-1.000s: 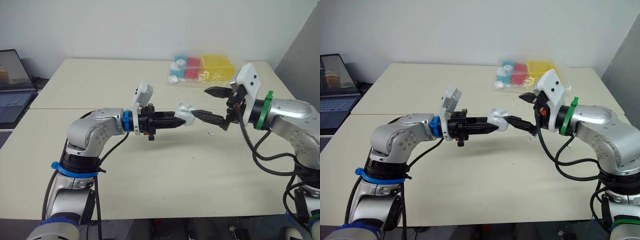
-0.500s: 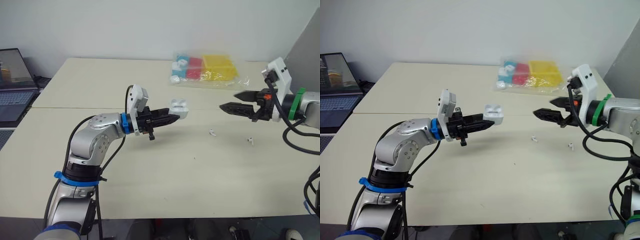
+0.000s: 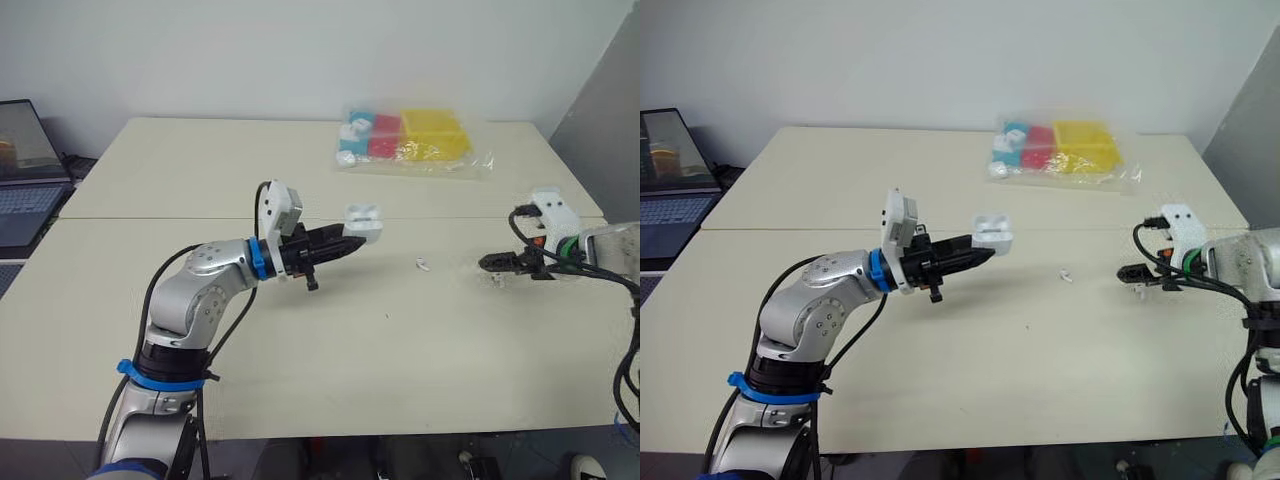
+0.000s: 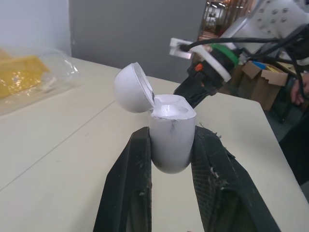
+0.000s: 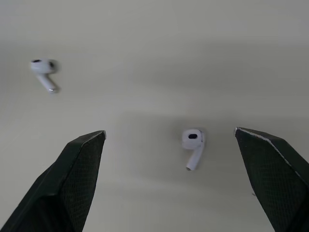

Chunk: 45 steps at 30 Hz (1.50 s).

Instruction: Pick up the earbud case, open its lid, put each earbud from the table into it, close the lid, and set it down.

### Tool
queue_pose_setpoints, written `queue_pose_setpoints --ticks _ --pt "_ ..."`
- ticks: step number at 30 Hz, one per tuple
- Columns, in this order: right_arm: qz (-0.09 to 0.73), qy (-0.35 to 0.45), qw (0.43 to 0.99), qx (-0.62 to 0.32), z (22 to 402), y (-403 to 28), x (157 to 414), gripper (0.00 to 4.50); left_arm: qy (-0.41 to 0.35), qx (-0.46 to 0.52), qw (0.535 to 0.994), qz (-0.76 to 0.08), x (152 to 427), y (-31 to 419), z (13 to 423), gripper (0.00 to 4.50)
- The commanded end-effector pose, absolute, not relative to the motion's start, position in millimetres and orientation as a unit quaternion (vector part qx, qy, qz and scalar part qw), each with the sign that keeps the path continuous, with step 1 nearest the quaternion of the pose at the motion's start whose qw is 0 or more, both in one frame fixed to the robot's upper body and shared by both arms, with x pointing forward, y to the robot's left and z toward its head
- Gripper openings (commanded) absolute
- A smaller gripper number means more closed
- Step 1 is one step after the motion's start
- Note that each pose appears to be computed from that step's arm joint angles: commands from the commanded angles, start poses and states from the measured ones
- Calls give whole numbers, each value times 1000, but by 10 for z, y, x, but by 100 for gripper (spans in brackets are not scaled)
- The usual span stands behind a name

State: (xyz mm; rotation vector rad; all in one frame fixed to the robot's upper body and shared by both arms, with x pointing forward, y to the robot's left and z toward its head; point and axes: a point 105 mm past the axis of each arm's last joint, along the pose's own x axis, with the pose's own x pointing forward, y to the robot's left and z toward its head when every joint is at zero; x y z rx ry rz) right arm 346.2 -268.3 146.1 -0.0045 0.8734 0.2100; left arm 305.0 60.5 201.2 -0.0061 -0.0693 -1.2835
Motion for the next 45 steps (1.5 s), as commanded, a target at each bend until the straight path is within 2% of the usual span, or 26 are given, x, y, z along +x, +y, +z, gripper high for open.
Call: queue_pose_setpoints --ticks 1,5,8,11,16,22,36,40,45 --pt "83 392 916 -5 1588 -2780 3599 447 -59 11 792 -607 2973 585 2107 75" --pt "83 390 917 7 1533 -2769 3610 447 -58 8 798 -600 2971 612 2104 75" --pt "108 342 932 -58 1542 -2751 3581 447 -55 5 801 -597 2948 623 2098 75" --pt "115 296 945 -74 1508 -2710 3464 447 -55 4 809 -585 2970 650 2100 75" --pt "71 244 966 -54 1351 -2714 3239 447 -55 -6 809 -585 2962 592 2100 75" --pt "38 197 980 -7 1331 -2721 3285 447 -55 -4 799 -598 3001 543 2119 75" --pt "38 207 977 -28 887 -2719 3327 447 -54 1 794 -605 2994 544 2134 75" --pt "53 205 977 -28 859 -2671 3328 322 -54 1 796 -603 2991 553 2136 75" --pt "54 201 978 -31 847 -2664 3349 141 -53 0 796 -603 2989 558 2137 75"
